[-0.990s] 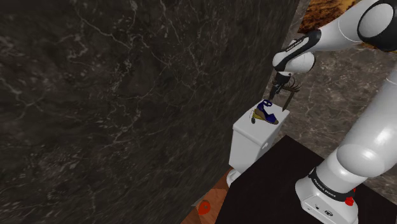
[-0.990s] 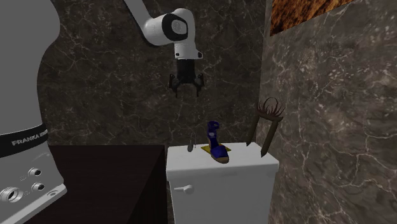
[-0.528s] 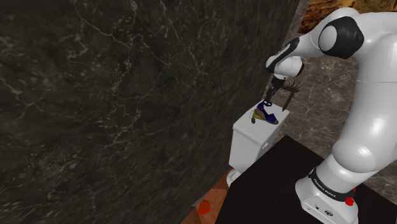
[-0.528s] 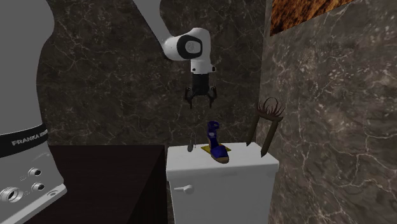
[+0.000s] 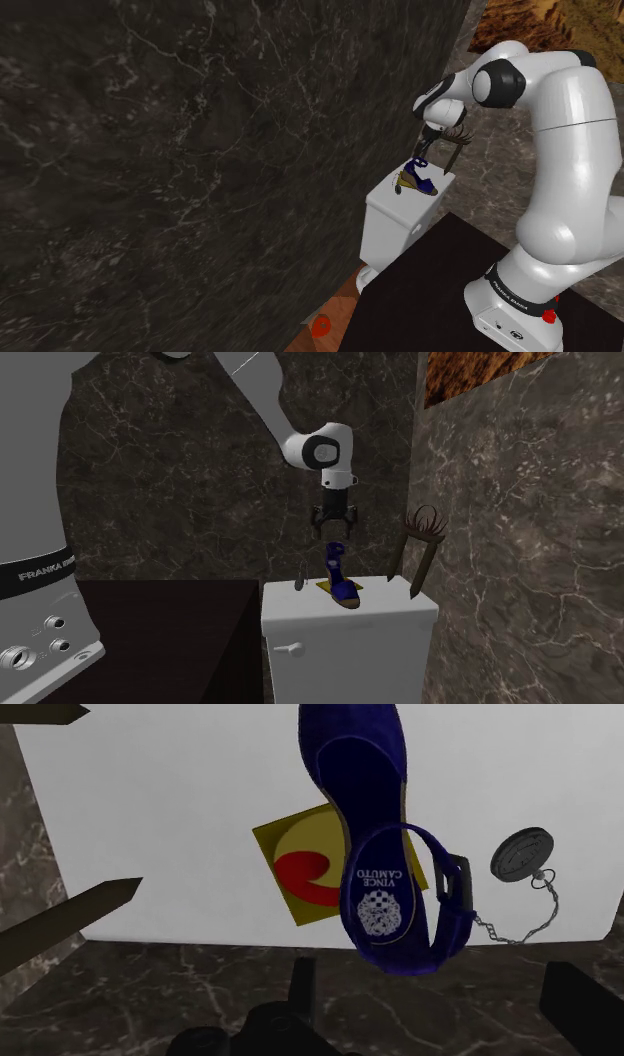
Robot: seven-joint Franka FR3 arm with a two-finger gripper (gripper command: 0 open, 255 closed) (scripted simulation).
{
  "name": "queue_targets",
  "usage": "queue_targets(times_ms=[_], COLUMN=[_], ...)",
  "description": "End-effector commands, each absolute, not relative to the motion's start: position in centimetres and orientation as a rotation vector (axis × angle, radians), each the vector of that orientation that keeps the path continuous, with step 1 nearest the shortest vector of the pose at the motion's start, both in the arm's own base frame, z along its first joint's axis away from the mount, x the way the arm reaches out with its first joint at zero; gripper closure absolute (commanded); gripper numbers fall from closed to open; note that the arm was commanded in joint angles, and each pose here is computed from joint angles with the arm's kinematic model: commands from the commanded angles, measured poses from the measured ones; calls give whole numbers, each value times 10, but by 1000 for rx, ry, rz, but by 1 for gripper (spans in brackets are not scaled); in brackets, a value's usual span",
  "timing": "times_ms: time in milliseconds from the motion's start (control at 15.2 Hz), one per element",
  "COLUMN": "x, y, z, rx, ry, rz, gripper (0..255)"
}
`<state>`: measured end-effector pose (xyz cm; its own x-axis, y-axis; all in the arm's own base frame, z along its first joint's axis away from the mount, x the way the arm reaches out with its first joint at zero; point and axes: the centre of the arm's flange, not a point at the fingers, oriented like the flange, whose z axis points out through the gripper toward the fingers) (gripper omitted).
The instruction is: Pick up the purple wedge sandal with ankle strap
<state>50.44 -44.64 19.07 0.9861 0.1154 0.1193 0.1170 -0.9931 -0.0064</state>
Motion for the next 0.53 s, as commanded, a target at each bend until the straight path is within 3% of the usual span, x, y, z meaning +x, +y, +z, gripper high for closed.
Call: queue_targets(times_ms=[0,462], x=[507,507], y=[-448,-448], z=[180,150], rx=[-3116,-3116], ry=[-182,-182], rz=[-190,-190], gripper=[0,0])
